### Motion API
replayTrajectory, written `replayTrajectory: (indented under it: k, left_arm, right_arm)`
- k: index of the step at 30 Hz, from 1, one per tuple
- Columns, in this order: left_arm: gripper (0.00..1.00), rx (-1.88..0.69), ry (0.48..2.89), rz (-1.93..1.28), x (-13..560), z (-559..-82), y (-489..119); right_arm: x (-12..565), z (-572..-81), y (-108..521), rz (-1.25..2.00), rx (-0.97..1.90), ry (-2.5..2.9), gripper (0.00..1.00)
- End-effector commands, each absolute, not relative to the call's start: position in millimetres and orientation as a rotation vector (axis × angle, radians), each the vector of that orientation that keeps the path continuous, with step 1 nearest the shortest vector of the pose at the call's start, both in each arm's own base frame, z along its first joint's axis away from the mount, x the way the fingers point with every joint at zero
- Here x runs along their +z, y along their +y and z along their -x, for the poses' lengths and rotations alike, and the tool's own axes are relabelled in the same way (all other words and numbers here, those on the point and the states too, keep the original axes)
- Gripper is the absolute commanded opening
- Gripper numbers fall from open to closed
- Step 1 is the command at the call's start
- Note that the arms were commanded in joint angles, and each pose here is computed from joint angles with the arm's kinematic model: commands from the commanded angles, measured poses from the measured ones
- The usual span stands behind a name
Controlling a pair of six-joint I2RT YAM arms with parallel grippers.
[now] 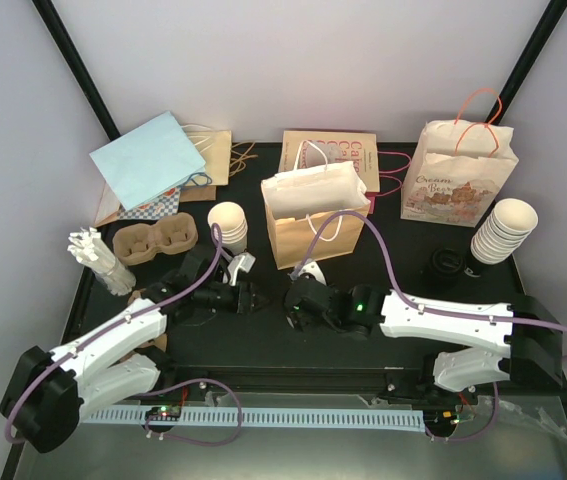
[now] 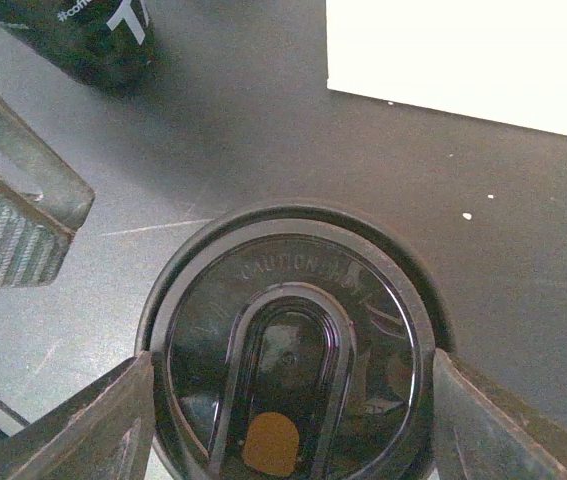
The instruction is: Pack the takeout coffee
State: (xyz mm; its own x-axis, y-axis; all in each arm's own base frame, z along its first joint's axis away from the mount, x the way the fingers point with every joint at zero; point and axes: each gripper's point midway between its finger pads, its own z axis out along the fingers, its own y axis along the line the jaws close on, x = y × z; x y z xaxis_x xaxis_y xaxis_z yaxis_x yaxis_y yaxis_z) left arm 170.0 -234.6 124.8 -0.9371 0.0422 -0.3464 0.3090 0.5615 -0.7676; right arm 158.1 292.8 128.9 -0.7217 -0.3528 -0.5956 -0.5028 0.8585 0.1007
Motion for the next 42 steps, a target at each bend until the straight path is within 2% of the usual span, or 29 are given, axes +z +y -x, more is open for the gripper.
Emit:
replayTrajectory:
  k: [1, 11, 28, 42]
  left_arm:
    - [0.36, -1.376, 2.437, -0.330, 148, -179, -245]
    - [0.36, -1.436, 2.387, -0.344, 168, -183, -253]
    - [0.35, -1.493, 2.425, -0.374, 150, -171, -261]
    - [0.28, -1.528, 2.491, -0.439, 133, -163, -283]
  right_arm:
    - [85, -122, 266, 0.784, 0.254, 2.651, 0.68]
    - [125, -114, 270, 0.971, 0.379, 2.523, 0.68]
    - [111, -106, 264, 1.093, 0.359, 2.514, 0.68]
    - [109, -106, 265, 1.098, 0.361, 2.515, 0.67]
